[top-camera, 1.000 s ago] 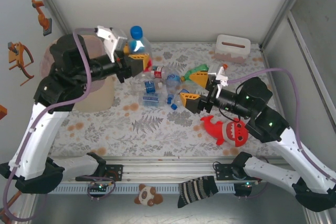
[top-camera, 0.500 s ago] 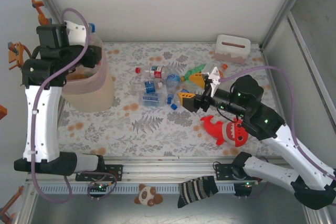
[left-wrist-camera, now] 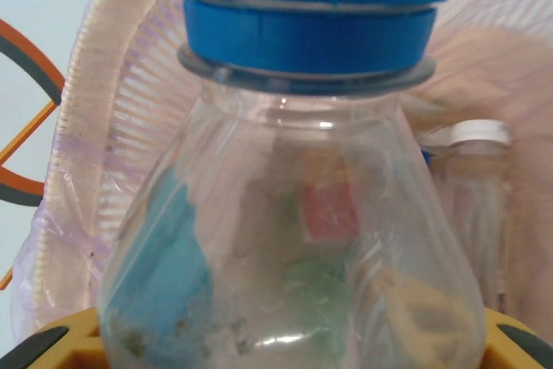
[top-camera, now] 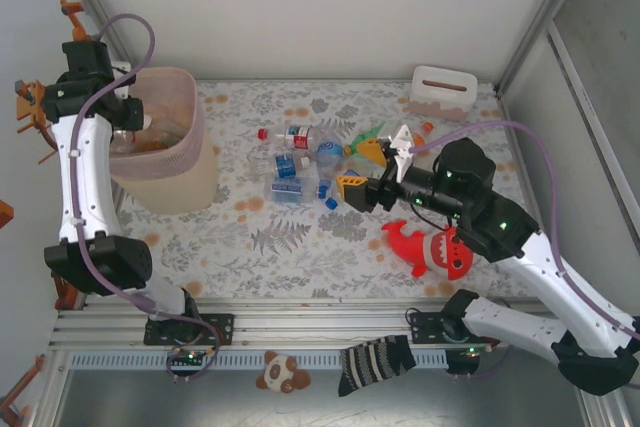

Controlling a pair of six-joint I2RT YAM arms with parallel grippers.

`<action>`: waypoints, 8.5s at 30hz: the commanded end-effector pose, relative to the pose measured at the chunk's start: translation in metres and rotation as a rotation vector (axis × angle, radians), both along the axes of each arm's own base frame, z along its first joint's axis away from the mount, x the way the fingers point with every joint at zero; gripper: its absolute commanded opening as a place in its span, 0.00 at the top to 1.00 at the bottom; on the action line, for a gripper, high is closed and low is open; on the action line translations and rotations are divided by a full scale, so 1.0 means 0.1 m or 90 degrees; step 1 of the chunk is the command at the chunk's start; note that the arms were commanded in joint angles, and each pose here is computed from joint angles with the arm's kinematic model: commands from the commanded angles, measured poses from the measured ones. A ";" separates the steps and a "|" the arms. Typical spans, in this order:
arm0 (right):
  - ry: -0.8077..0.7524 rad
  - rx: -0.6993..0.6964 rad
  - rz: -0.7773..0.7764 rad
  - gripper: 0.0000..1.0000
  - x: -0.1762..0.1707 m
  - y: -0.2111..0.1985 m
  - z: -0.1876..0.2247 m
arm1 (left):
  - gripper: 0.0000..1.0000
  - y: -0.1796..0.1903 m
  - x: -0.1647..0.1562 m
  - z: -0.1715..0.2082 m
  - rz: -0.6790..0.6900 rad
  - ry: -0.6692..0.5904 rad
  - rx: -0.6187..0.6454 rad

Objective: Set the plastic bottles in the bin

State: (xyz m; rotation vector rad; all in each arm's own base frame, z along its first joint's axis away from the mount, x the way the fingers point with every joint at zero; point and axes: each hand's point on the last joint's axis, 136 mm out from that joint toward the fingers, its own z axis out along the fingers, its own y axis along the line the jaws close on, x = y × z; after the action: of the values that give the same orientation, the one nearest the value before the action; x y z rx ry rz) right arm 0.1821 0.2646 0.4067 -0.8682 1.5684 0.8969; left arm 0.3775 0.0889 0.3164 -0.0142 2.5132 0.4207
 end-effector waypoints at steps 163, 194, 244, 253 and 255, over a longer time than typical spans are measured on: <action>0.178 0.059 -0.247 0.74 0.91 -0.75 -1.02 | 0.24 -2.94 -0.95 1.26 -0.632 -0.273 -0.716; -0.041 0.149 0.079 0.90 0.05 0.10 0.38 | 0.12 -4.28 -1.99 1.94 -0.939 -0.356 -0.753; -0.013 0.098 -0.008 0.31 -0.03 -0.15 0.16 | 0.58 -2.41 -0.62 1.55 -0.274 -0.421 -0.563; -0.012 0.094 -0.018 0.33 0.02 -0.13 0.15 | 0.61 -1.23 -0.50 1.35 0.109 -0.501 -0.481; -0.010 0.094 -0.018 0.33 0.02 -0.13 0.15 | 0.57 -1.06 -0.52 1.26 0.187 -0.498 -0.479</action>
State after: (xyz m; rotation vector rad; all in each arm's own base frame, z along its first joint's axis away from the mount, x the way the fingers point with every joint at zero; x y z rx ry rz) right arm 0.1839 0.2519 0.4213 -0.7437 1.4823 0.9851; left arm 0.3359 -0.0555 0.4443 -0.4416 1.7985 -0.4782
